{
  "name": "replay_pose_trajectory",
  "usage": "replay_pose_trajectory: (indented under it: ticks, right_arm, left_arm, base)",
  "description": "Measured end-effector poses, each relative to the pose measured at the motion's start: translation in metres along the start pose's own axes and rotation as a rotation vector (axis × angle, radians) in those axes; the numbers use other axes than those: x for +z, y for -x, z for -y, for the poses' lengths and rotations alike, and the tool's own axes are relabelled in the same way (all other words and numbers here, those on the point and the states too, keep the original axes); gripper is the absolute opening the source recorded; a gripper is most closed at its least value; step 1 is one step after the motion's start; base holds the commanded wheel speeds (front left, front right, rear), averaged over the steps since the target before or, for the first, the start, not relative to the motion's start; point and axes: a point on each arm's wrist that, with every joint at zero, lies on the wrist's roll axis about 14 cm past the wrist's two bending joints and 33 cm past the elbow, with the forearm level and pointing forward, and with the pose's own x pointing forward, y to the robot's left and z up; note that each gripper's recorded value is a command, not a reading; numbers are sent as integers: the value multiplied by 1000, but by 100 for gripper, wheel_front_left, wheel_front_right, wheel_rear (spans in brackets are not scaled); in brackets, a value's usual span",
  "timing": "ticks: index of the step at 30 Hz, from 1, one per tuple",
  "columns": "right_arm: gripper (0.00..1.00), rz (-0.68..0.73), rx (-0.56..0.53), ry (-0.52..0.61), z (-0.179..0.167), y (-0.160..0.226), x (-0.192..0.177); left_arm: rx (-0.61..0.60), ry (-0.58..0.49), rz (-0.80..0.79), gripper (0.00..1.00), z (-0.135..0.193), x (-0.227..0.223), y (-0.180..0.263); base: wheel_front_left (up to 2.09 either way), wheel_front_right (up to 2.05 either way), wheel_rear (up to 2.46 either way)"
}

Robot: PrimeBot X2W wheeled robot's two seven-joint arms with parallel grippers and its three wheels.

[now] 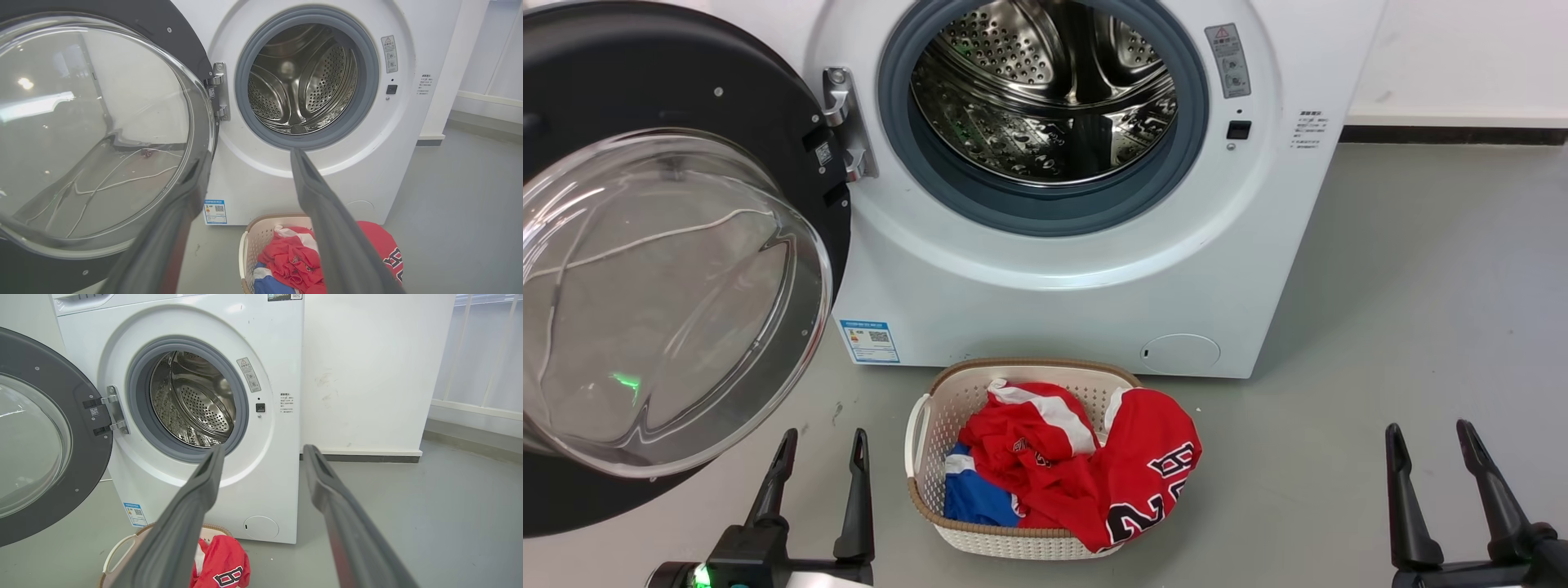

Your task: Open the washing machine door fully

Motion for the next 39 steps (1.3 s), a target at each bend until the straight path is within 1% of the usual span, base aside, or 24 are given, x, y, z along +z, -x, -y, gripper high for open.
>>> replay_pose_trajectory:
  ticks: [8, 16, 17, 22, 28, 39]
  right_arm:
    - [100, 4, -14, -7, 3, 6, 2]
    - [100, 3, -15, -16, 3, 7, 2]
    - [0, -1, -15, -16, 3, 7, 1]
    - [0, -52, -21, -28, 4, 11, -15]
    - [0, -77, -52, -147, 7, 12, -23]
    - [0, -92, -99, -355, 13, 5, -29]
  left_arm:
    - [-29, 30, -4, 100, 12, -2, -1]
    - [-21, 27, -25, 100, 11, -8, 0]
    - [-20, 27, -29, 0, 11, -10, 1]
    - [-17, 33, -89, 0, 10, -28, 8]
    - [21, 148, -133, 0, 5, -36, 9]
    - [76, 353, -162, 0, -4, -41, 2]
  base:
    - [0, 0, 0]
    - [0, 0, 0]
    - [0, 0, 0]
    - [0, 0, 0]
    - [0, 0, 0]
    - [0, 0, 0]
